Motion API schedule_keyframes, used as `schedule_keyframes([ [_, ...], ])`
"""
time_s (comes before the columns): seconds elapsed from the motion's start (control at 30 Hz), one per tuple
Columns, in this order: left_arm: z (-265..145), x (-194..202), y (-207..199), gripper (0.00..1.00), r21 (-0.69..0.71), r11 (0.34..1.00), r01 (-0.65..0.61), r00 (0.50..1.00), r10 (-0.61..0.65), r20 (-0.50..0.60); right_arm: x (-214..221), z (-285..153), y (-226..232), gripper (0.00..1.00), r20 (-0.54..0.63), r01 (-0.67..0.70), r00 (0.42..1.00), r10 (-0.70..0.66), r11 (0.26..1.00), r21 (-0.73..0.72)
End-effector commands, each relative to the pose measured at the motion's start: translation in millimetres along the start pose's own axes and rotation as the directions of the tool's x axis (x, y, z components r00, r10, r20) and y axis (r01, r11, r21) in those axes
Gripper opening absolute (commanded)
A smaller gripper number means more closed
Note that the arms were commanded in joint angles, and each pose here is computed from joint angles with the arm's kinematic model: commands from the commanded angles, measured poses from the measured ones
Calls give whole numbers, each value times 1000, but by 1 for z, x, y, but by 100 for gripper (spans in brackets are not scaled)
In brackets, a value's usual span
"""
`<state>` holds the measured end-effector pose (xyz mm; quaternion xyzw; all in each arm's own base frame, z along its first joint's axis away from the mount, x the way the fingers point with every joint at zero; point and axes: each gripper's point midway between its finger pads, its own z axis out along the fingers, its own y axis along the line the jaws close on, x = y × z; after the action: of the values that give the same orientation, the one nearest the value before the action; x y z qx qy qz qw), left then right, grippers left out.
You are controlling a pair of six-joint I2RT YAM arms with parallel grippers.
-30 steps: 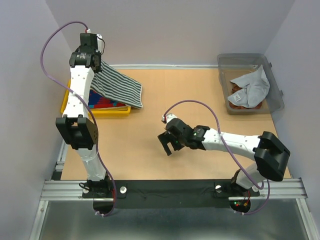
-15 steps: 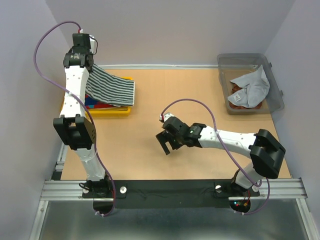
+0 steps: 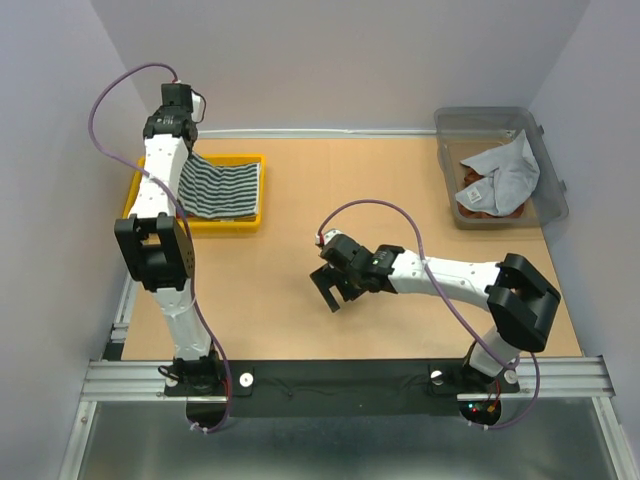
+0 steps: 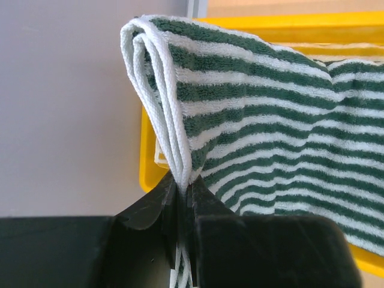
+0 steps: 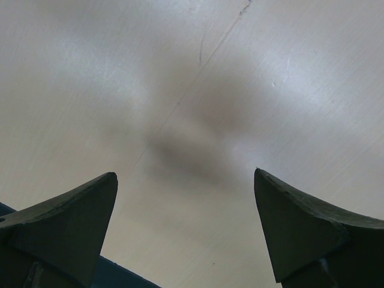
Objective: Fold and stack the towels
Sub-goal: Neatly place the folded towel into the bin
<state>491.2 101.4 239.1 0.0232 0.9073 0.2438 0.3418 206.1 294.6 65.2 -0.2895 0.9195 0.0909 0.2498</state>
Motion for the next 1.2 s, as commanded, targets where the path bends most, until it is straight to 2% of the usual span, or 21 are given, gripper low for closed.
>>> schedule_keyframes([
  [0.0,13,8,16,0,-85,996,23,999,-25,-26,-20,-8,8,100,37,17,999,-16,1000,-24],
  [0.4,46,15,19,0,-184,983,9,999,-18,-47,-18,-3,11,100,15,34,999,-33,999,-35],
  [0.6,52,4,25,0,-205,979,24,999,-29,-19,-17,0,11,100,7,41,999,-41,999,-36],
  [1.17,65,20,37,0,-265,962,57,996,-72,-48,-16,2,13,100,-5,47,999,-47,998,-43],
])
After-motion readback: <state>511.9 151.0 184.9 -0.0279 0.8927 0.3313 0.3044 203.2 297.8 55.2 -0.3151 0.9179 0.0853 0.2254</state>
